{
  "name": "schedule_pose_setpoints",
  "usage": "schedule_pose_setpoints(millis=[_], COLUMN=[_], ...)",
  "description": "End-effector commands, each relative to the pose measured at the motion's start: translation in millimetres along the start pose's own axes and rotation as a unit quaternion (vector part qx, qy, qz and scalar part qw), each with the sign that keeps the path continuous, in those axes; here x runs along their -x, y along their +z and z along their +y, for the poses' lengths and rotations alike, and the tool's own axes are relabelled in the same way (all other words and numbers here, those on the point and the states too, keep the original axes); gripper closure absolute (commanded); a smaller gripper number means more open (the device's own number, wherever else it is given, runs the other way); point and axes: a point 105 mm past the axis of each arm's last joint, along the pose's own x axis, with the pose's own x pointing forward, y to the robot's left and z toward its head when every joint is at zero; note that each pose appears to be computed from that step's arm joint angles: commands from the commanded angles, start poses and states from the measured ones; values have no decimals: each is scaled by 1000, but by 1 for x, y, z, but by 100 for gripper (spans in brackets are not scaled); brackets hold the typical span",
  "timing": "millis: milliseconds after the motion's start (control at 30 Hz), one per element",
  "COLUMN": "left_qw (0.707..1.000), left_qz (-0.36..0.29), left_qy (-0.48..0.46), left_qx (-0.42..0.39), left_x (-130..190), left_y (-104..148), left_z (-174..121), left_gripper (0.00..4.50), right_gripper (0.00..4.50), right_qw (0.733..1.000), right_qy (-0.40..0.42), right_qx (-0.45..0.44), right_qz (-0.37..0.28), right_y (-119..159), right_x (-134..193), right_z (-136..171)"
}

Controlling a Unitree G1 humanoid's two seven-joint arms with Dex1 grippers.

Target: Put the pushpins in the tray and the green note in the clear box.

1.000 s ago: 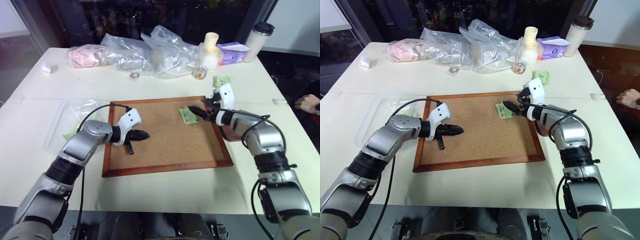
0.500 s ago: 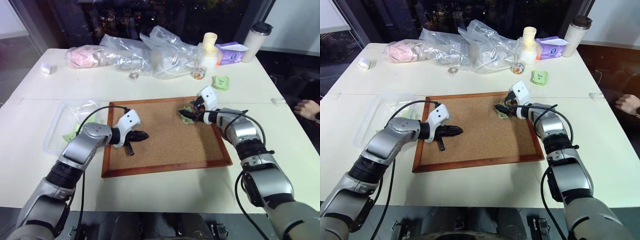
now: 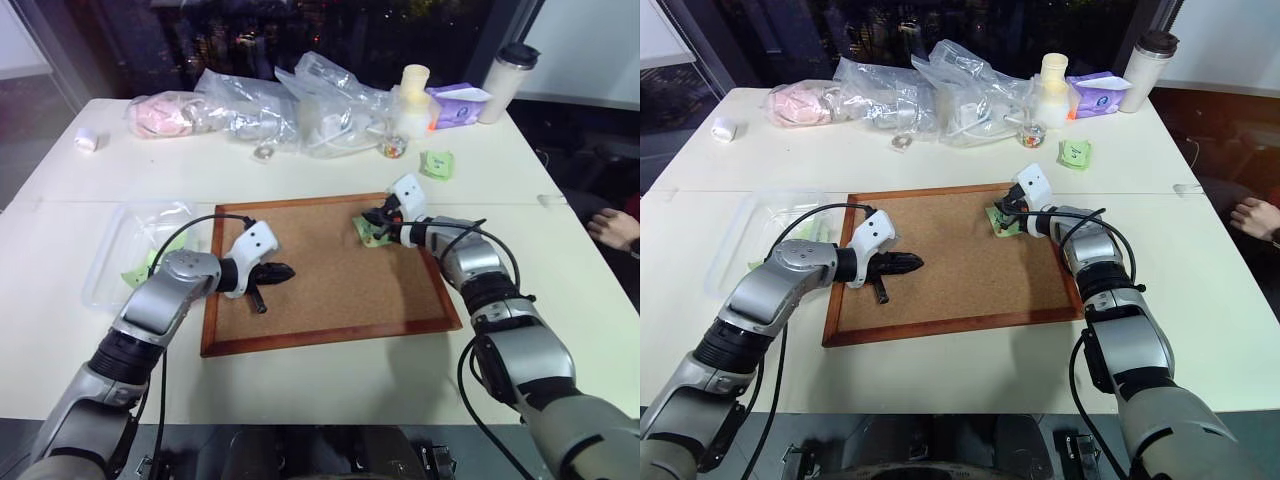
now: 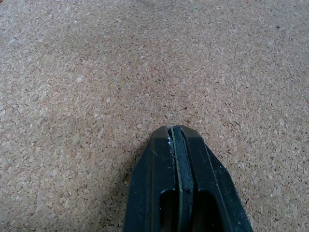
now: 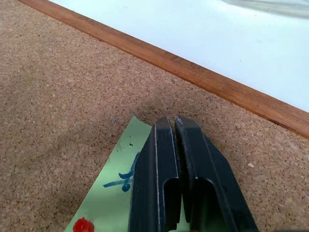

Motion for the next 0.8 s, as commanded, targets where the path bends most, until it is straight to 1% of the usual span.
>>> schedule_pose_setpoints(millis=[33,167,333,667,733,800], left_qw=[999,999,999,998,998,998], left_qz=[39,44,48,49,49,48], left_qy=[-9,-14,-18,-28,-28,-27], left_qx=[19,19,19,17,17,14], left_x=[-5,-6,-8,-10,-10,-10], left_y=[-20,-22,-24,-24,-24,-24], left_z=[-6,-8,-10,-14,-14,-14], left_gripper=[450,450,450,450,450,450], right_gripper=[444,444,444,444,444,444], right_qw=[999,996,991,988,987,982], right_qy=[-15,-50,-66,-80,-89,-116], right_qx=[17,35,43,45,39,26], right_qz=[-29,-71,-109,-126,-132,-144], right_y=[15,34,50,57,58,62], right_x=[4,9,16,20,25,38], right_z=[-7,-17,-20,-20,-24,-36])
